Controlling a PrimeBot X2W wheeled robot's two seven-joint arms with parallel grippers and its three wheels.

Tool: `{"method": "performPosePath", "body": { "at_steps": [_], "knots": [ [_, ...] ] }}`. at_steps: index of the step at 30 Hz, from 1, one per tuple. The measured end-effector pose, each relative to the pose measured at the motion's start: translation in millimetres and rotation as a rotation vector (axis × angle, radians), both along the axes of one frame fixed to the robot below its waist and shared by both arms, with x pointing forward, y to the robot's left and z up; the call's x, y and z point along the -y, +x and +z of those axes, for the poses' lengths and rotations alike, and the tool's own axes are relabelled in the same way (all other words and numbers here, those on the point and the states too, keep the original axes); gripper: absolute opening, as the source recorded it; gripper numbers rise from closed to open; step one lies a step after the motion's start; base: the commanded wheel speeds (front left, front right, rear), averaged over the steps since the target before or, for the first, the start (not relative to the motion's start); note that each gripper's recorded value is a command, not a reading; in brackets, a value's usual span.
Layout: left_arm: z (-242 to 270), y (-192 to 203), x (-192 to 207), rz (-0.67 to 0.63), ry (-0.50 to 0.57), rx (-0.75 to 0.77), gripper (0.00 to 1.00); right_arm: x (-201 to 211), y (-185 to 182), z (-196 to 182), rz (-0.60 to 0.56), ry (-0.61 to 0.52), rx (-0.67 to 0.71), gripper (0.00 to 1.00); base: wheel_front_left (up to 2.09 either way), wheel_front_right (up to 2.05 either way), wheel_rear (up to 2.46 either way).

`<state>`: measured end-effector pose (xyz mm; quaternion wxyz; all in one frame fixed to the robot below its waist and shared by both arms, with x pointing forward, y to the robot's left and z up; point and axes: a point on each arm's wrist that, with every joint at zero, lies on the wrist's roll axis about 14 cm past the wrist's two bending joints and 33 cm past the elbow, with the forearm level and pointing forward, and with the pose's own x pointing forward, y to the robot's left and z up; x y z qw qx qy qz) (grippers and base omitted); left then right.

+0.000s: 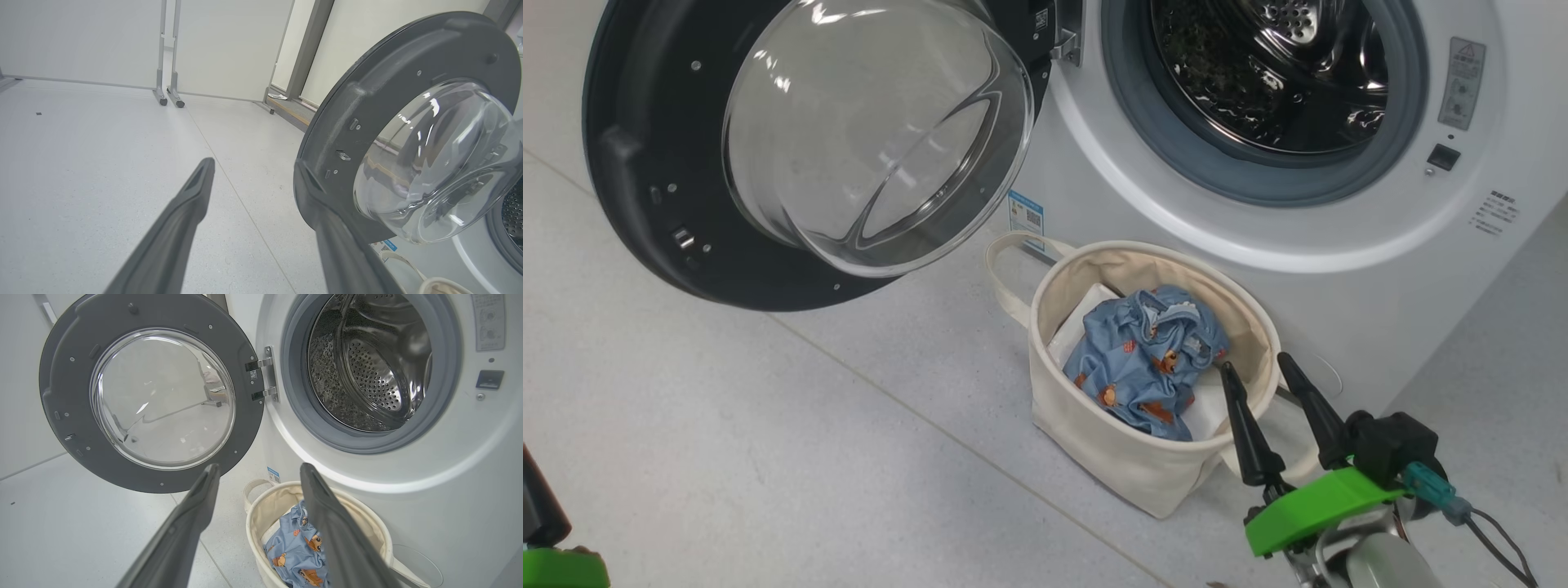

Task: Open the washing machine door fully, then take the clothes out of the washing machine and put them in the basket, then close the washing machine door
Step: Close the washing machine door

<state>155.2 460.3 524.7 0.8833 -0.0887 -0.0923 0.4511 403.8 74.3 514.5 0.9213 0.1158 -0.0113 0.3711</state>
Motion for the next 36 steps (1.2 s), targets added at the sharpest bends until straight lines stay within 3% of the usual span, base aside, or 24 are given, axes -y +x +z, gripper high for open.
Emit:
{"method": "performPosePath", "body": {
  "at_steps": [5,6,7,13,21,29,36],
  "knots": [
    [-1,0,-2,-0.010,-0.006,-0.001,0.98,3,2,0,-0.009,0.001,-0.002,1.00,0.00,0.00,0.00],
    [-1,-1,-3,-0.013,-0.014,0.005,0.26,3,2,-1,-0.009,0.000,-0.003,1.00,0.00,0.00,0.00],
    [-1,-1,-3,-0.014,-0.018,0.011,0.03,3,2,-1,-0.009,0.000,-0.004,1.00,0.00,0.00,0.00],
    [10,-3,-21,-0.027,-0.086,0.094,0.00,2,3,-5,-0.007,-0.001,-0.014,1.00,0.00,0.00,0.00],
    [29,4,-63,-0.035,-0.390,0.387,0.00,4,7,-19,0.000,-0.022,-0.032,1.00,0.00,0.00,0.00],
    [48,35,-87,-0.152,-0.672,0.600,0.00,8,20,-27,0.012,-0.060,-0.014,1.00,0.00,0.00,0.00],
    [46,63,-95,-0.191,-0.794,0.583,0.00,21,31,-42,0.005,-0.106,-0.017,1.00,0.00,0.00,0.00]
  ]
}}
